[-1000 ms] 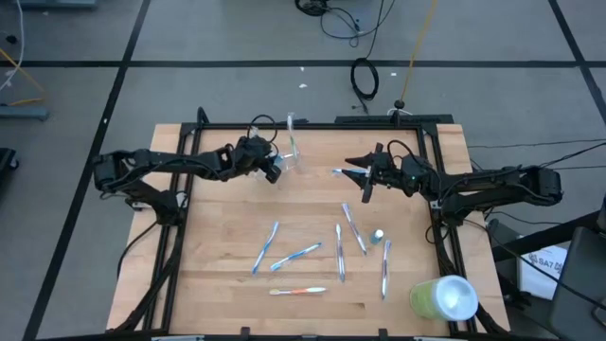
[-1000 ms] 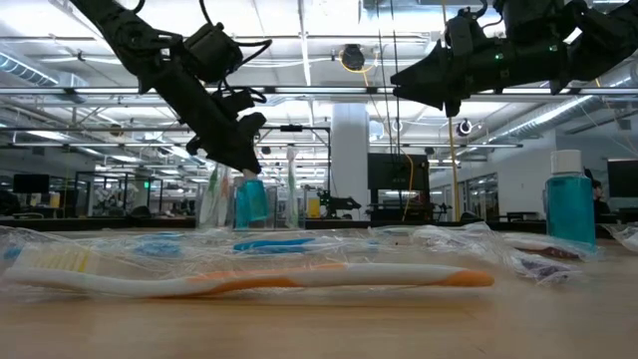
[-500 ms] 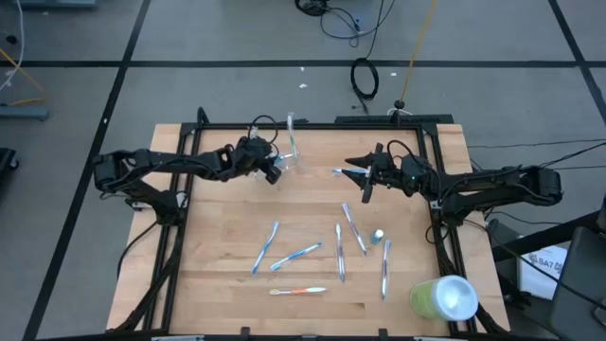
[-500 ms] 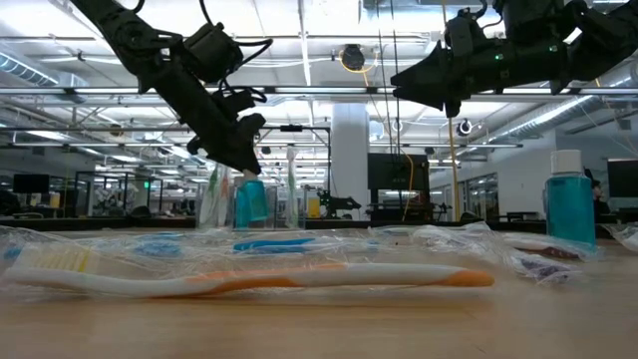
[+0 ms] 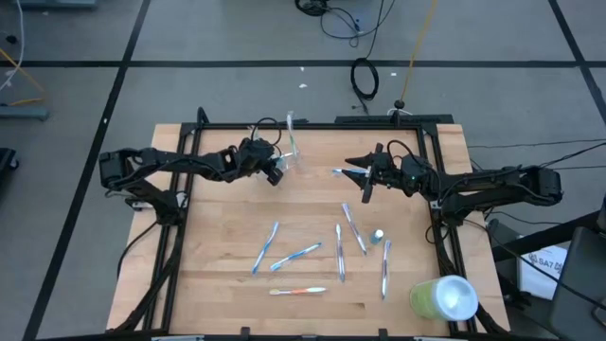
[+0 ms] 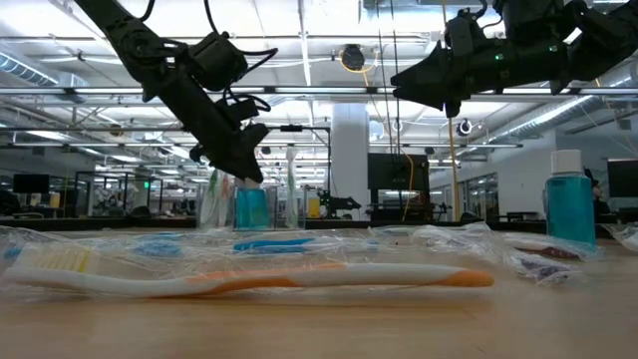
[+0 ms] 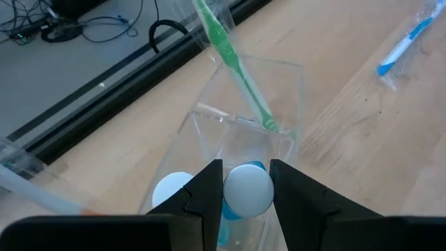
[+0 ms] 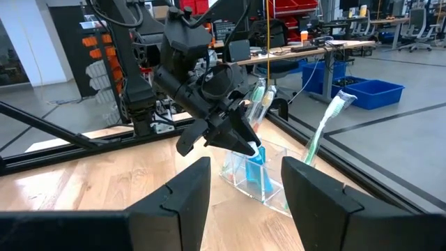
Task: Pick & Place toothbrushing station
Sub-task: Put the left mouthwash into the transparent organizer
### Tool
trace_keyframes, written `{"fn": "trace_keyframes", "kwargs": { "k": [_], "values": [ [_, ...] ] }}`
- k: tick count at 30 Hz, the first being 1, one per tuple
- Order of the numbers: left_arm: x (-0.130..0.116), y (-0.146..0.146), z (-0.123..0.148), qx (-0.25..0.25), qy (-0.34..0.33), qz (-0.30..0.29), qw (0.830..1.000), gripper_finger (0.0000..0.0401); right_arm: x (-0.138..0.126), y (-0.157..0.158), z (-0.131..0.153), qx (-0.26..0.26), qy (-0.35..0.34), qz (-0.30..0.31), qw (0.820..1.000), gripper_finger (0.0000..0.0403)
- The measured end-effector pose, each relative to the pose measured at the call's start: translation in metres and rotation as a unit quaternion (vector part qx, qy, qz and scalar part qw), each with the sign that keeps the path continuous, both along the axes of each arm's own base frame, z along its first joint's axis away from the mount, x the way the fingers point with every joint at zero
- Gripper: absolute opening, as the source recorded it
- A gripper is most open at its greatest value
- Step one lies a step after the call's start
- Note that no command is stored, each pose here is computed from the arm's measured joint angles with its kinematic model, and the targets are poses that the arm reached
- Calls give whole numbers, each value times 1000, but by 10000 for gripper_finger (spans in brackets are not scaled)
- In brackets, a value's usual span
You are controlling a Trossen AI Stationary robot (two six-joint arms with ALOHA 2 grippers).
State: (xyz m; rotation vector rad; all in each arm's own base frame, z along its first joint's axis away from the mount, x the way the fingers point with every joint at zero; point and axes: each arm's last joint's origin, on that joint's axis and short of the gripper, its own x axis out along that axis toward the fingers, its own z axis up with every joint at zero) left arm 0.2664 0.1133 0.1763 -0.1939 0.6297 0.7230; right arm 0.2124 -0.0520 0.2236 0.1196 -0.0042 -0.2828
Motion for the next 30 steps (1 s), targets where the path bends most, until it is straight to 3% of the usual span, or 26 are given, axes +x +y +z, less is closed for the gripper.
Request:
{"fn": "trace_keyframes", "kwargs": {
  "k": [8,19,30],
  "values": [
    [0,1,0,6,4,-3,1000,123,0,0,0,0,0,0,1000,169],
    [-1,2,1,33,18,12,999,191,0,0,0,0,0,0,1000,169],
    [2,0,4,52,8,1,999,195,0,0,0,0,0,0,1000,169]
  ]
}}
